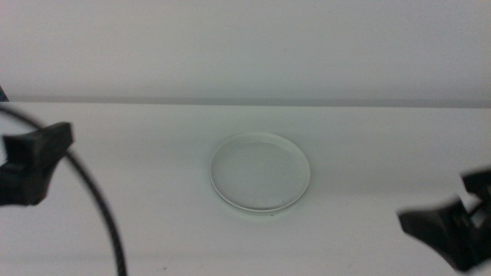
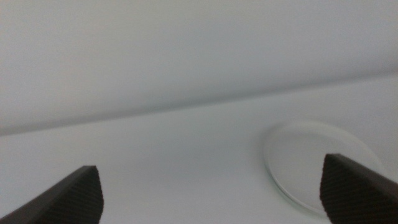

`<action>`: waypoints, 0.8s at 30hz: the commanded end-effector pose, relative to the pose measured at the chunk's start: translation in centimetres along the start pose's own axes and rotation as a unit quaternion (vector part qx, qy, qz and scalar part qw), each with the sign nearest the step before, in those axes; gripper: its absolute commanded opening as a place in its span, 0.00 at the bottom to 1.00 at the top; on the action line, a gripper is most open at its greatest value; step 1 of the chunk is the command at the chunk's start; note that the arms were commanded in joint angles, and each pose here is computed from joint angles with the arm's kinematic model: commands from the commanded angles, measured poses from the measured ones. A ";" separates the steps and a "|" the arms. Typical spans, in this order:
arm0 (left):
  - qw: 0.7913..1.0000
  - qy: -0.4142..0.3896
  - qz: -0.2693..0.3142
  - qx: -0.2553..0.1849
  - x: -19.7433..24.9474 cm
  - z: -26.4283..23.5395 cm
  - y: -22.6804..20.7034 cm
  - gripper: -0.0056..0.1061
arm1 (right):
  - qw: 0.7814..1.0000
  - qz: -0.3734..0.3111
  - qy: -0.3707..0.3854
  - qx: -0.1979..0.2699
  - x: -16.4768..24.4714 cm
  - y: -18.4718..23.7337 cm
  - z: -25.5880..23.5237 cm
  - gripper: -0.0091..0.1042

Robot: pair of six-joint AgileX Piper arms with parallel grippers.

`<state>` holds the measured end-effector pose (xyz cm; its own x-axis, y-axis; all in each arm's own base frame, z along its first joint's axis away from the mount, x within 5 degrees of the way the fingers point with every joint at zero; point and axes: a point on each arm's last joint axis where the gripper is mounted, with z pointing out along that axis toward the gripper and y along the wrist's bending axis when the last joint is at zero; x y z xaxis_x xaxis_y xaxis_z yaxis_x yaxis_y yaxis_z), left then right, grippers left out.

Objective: Stack the three bowls on top of each other.

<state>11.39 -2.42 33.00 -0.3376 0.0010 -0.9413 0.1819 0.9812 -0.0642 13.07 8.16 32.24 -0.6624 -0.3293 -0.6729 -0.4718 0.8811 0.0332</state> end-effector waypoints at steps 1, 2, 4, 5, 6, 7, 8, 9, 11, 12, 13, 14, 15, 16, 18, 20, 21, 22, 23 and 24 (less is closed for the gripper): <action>0.998 -0.050 -0.011 -0.022 1.7 -0.6 0.7 0.89 | 1.000 0.005 -0.012 0.017 2.9 -0.8 0.1 0.90; 0.998 -0.055 -0.013 -0.029 2.8 -0.8 0.9 0.89 | 0.999 0.010 -0.029 0.021 3.9 -1.1 0.2 0.90; 0.997 -0.058 -0.018 -0.046 5.1 -1.2 1.3 0.89 | 0.997 0.017 -0.065 0.025 5.4 -1.4 0.2 0.90; 0.997 -0.058 -0.020 -0.053 6.0 -1.4 1.4 0.89 | 0.997 0.016 -0.078 0.024 6.3 -1.4 0.1 0.90; 0.996 -0.060 -0.022 -0.059 7.0 -1.6 1.6 0.89 | 0.996 0.015 -0.085 0.024 7.0 -1.4 0.0 0.90; 0.996 -0.060 -0.023 -0.065 7.9 -1.7 1.7 0.89 | 0.995 0.015 -0.092 0.025 7.8 -1.4 -0.3 0.90; 0.995 -0.062 -0.024 -0.068 8.5 -1.8 1.7 0.89 | 0.994 0.015 -0.102 0.024 8.5 -1.5 -0.6 0.90; 0.995 -0.063 -0.025 -0.072 9.2 -1.8 1.8 0.89 | 0.994 0.012 -0.109 0.027 9.1 -1.5 -0.6 0.90; 0.995 -0.063 -0.026 -0.075 10.4 -1.8 1.8 0.89 | 0.986 -0.011 -0.156 0.049 9.9 -1.9 -0.7 0.90; 0.995 -0.064 -0.029 -0.075 11.0 -1.8 1.8 0.89 | 0.981 -0.022 -0.185 0.061 10.1 -2.1 -0.9 0.90; 0.995 -0.062 -0.033 -0.073 11.6 -1.7 1.8 0.89 | 0.975 -0.030 -0.205 0.075 10.4 -2.3 -0.9 0.90; 0.995 -0.059 -0.039 -0.071 12.2 -1.6 1.8 0.89 | 0.972 -0.024 -0.218 0.083 10.8 -2.5 -0.9 0.90; 0.995 -0.058 -0.045 -0.069 12.7 -1.5 1.8 0.89 | 0.970 -0.010 -0.224 0.089 11.1 -2.6 -0.8 0.90; 0.995 -0.058 -0.052 -0.066 13.3 -1.3 1.8 0.89 | 0.969 0.010 -0.227 0.094 11.5 -2.7 -0.6 0.90; 0.995 -0.060 -0.050 -0.067 14.1 -1.2 1.9 0.89 | 0.966 0.043 -0.228 0.110 12.4 -2.9 -0.3 0.90; 0.995 -0.063 -0.049 -0.067 14.9 -1.0 1.9 0.89 | 0.957 0.067 -0.245 0.138 13.1 -3.3 0.2 0.90; 0.994 -0.066 -0.049 -0.067 15.3 -0.9 1.9 0.89 | 0.952 0.077 -0.258 0.148 13.4 -3.5 0.5 0.90; 0.994 -0.068 -0.049 -0.067 15.7 -0.8 1.9 0.89 | 0.940 0.091 -0.286 0.162 13.5 -3.7 0.7 0.90; 0.994 -0.069 -0.049 -0.067 16.1 -0.7 2.0 0.89 | 0.929 0.107 -0.311 0.170 13.7 -3.8 0.9 0.90; 0.994 -0.070 -0.049 -0.067 16.4 -0.7 2.0 0.89 | 0.920 0.121 -0.330 0.175 13.9 -4.0 1.1 0.90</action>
<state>5.56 -0.31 18.71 -0.2257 -0.0952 -0.9695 0.0302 0.9941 -0.1046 6.27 0.65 22.08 -0.2561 0.0156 -0.9665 -0.1012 0.9939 0.0428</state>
